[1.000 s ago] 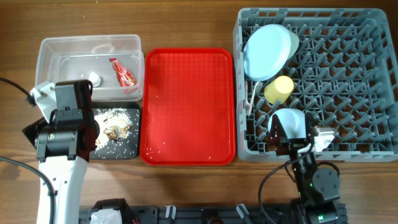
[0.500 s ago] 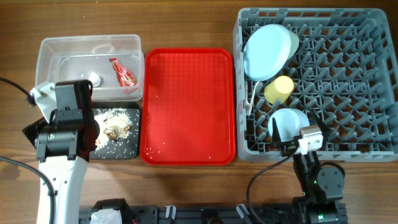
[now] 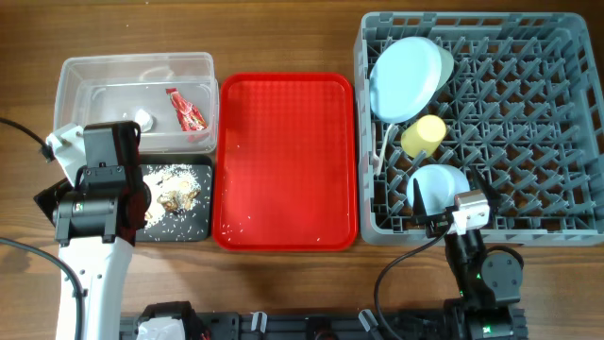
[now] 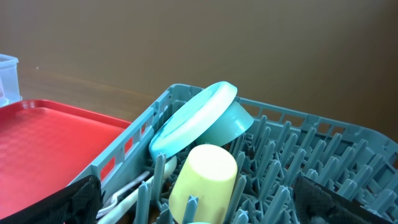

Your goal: Sort waste into correct bins and load items into the dishwasher rack

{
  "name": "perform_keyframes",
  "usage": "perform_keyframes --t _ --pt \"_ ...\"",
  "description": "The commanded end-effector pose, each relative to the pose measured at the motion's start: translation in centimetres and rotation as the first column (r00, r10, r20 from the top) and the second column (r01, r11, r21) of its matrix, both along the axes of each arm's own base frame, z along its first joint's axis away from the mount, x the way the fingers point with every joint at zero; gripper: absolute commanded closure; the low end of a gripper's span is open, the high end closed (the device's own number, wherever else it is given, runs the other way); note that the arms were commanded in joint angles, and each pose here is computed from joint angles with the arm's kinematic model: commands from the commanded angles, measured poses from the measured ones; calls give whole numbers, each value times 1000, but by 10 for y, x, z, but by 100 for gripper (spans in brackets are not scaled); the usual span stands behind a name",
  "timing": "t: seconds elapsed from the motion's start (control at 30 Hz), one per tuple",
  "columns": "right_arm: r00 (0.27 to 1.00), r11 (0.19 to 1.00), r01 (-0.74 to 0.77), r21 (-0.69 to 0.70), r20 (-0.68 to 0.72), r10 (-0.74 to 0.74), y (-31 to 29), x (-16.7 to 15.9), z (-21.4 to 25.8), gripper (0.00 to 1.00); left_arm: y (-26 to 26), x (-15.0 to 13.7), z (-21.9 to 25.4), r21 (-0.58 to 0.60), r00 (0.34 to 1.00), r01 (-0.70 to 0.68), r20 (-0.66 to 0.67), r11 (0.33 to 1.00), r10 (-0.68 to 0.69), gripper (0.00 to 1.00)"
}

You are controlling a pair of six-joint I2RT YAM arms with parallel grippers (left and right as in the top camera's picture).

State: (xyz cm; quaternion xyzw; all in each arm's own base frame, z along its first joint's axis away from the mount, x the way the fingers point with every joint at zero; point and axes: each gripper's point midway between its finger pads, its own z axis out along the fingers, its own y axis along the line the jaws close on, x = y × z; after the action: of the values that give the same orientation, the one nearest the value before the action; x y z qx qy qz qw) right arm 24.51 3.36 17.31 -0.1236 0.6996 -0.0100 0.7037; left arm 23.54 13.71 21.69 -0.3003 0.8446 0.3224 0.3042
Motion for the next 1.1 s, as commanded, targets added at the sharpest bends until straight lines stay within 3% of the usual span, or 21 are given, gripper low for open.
perform_keyframes --t 0.0,0.23,0.57,0.93,1.07 --pt "1000 1000 -14 -18 19 15 2 -1 3 0 0 0 8 16 1000 1 21 1000 -2 0" --pt "1000 1000 -14 -18 19 15 2 -1 3 0 -6 -9 29 22 993 25 117 999 -27 0" --pt "1000 1000 -14 -18 19 15 2 -1 3 0 -8 -48 62 34 947 19 319 999 -29 0" --pt "1000 1000 -14 -18 19 15 2 -1 3 0 -9 -86 17 36 933 18 358 999 -29 0" --pt "1000 1000 -14 -18 19 15 2 -1 3 0 -15 -88 8 8 898 56 437 998 -54 0"
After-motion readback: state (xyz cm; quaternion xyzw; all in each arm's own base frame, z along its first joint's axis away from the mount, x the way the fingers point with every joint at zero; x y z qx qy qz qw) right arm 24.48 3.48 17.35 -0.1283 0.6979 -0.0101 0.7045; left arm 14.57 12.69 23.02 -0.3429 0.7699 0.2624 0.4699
